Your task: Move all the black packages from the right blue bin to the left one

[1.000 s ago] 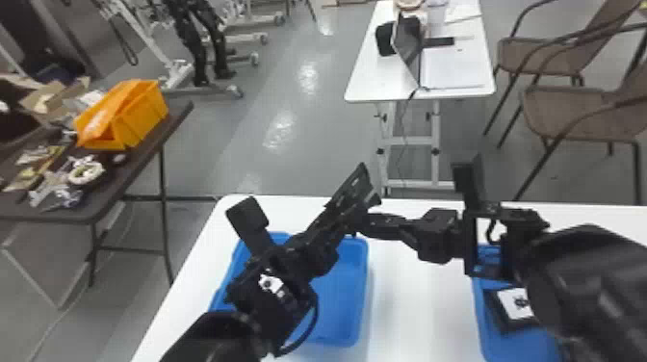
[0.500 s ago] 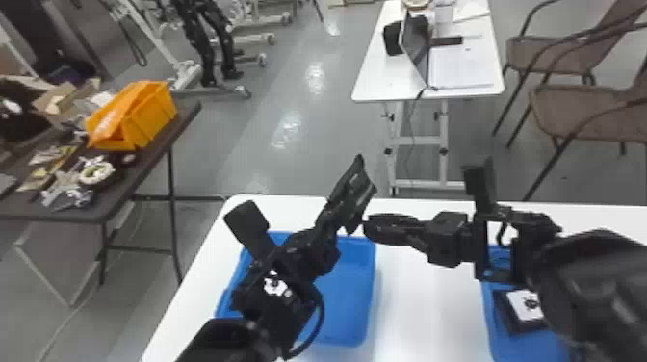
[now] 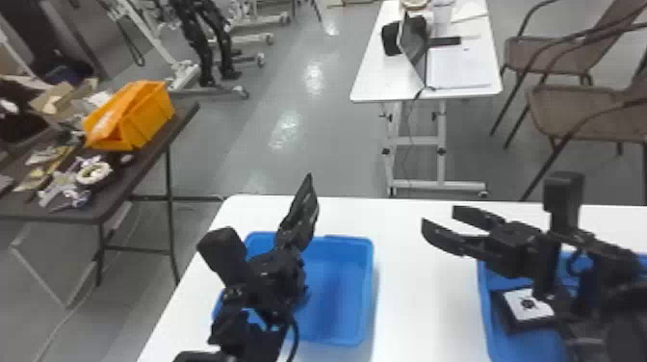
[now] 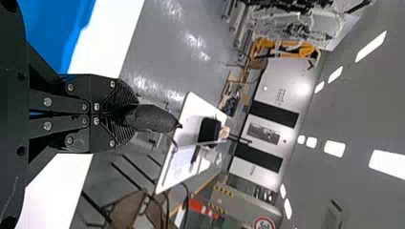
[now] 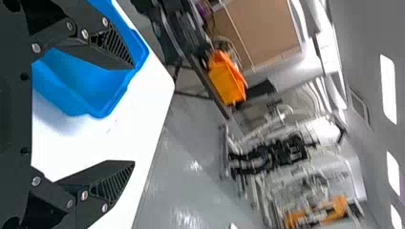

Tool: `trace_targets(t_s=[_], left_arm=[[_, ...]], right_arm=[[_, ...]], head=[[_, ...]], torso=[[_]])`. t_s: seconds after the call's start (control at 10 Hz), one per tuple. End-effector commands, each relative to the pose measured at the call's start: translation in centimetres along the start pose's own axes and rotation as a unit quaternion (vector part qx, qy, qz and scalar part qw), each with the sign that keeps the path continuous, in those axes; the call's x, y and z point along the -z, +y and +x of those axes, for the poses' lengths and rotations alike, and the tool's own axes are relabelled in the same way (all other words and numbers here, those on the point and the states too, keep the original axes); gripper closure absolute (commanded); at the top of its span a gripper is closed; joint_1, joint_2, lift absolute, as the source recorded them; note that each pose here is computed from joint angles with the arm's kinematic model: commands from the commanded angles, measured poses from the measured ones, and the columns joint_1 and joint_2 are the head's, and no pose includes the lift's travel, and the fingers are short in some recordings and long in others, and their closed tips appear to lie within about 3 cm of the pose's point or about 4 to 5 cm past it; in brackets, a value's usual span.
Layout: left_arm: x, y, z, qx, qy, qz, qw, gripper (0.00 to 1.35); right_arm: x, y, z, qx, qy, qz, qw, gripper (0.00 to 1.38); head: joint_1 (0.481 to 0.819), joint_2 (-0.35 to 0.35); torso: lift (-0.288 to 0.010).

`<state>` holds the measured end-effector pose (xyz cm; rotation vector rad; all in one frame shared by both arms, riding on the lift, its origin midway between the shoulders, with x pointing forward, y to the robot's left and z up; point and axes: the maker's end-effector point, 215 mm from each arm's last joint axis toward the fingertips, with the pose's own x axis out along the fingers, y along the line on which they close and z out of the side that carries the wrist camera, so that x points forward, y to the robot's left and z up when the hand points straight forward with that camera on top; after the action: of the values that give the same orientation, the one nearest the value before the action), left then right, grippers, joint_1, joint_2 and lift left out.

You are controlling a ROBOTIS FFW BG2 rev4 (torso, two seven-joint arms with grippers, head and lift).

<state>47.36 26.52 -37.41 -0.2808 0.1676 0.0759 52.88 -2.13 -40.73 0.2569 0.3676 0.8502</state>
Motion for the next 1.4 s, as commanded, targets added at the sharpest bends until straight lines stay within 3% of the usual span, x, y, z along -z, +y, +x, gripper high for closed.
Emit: trace_targets(t_s=[0.0, 0.2, 0.4, 0.5, 0.6, 0.7, 0.9, 1.1, 1.3], left_arm=[[1.6, 2.3, -1.6, -0.038, 0.008, 0.046, 0.9982, 1.22], [4.8, 4.7, -3.3, -0.074, 0.048, 0.1, 0.9911, 1.22], [8.1, 6.4, -4.0, -0.085, 0.104, 0.126, 0.983, 1.2], [8.8, 6.5, -4.1, -0.074, 0.117, 0.118, 0.9834, 0.78], [8.1, 6.0, -3.5, -0.045, 0.106, 0.099, 0.9885, 0.2], [7.0, 5.4, -3.1, -0.036, 0.084, 0.078, 0.9928, 0.0], [4.4, 4.5, -2.9, -0.033, 0.029, 0.039, 0.9983, 0.18], [2.0, 3.3, -2.5, -0.027, -0.01, 0.009, 0.9996, 0.2], [1.1, 2.6, -2.3, -0.019, -0.022, -0.002, 0.9996, 0.2]], right_arm=[[1.8, -2.9, -4.5, 0.057, -0.02, 0.028, 0.998, 0.21], [3.6, -5.1, -8.3, 0.112, -0.025, 0.045, 0.992, 0.22], [4.3, -5.7, -9.8, 0.142, -0.021, 0.049, 0.988, 0.22], [4.7, -5.8, -10.3, 0.154, -0.022, 0.053, 0.986, 0.22], [5.0, -5.9, -10.8, 0.166, -0.022, 0.056, 0.984, 0.22], [5.3, -6.1, -11.3, 0.172, -0.02, 0.058, 0.983, 0.22], [6.2, -7.0, -12.6, 0.193, -0.007, 0.052, 0.98, 0.22], [7.4, -8.9, -15.2, 0.231, 0.002, 0.053, 0.972, 0.22], [8.5, -10.7, -17.0, 0.254, 0.012, 0.056, 0.966, 0.22]], head=[[0.695, 0.274], [0.695, 0.236], [0.695, 0.211], [0.695, 0.208], [0.695, 0.205], [0.695, 0.194], [0.695, 0.187], [0.695, 0.164], [0.695, 0.119]], torso=[[-0.04], [-0.04], [-0.04], [-0.04], [-0.04], [-0.04], [-0.04], [-0.04], [-0.04]])
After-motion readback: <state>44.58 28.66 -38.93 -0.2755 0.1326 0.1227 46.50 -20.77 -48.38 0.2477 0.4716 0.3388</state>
